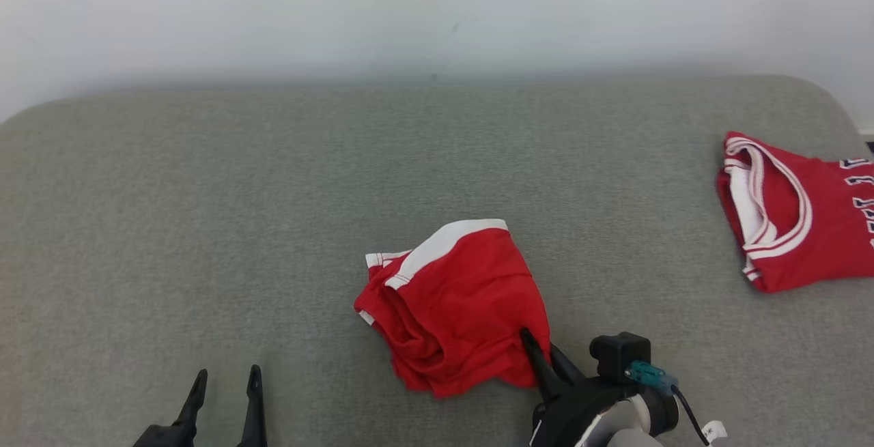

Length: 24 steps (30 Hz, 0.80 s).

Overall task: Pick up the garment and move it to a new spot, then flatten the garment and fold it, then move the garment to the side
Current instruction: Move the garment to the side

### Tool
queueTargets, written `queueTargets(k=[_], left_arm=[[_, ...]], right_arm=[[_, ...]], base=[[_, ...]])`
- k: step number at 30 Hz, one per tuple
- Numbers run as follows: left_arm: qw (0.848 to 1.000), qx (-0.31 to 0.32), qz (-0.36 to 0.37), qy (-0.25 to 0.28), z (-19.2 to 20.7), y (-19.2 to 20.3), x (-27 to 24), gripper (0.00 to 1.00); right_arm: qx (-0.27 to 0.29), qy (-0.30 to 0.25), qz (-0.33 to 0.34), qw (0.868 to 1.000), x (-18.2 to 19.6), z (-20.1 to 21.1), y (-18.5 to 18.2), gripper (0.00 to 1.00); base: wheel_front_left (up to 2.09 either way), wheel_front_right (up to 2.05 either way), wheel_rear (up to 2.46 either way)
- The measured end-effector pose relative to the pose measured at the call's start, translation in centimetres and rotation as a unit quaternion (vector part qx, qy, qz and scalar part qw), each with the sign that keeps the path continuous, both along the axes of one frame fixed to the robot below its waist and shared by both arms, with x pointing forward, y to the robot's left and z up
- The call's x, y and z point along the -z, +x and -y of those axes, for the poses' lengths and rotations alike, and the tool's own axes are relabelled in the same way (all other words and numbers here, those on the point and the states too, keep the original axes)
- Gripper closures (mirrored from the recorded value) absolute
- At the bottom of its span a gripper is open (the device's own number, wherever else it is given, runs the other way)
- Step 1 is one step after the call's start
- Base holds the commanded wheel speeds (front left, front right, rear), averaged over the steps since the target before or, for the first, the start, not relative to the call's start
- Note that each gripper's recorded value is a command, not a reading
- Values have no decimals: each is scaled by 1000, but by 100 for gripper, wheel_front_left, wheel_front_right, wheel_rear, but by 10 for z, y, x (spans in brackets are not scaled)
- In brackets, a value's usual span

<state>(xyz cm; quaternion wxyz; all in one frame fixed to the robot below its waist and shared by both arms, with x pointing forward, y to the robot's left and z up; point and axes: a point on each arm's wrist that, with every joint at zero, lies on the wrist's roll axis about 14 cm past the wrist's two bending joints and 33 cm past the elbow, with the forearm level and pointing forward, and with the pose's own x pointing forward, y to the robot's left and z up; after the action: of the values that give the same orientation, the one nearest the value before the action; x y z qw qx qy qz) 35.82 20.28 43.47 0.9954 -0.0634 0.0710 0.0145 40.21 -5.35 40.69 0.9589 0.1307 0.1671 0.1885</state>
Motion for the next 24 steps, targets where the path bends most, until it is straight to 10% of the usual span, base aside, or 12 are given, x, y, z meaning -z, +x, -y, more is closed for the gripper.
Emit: queueTargets(k=[24], left_arm=[[965, 259, 32, -35, 186, 57, -17, 0]], right_arm=[[225, -24, -3, 974, 0, 153, -67, 100]], base=[[0, 0, 0]])
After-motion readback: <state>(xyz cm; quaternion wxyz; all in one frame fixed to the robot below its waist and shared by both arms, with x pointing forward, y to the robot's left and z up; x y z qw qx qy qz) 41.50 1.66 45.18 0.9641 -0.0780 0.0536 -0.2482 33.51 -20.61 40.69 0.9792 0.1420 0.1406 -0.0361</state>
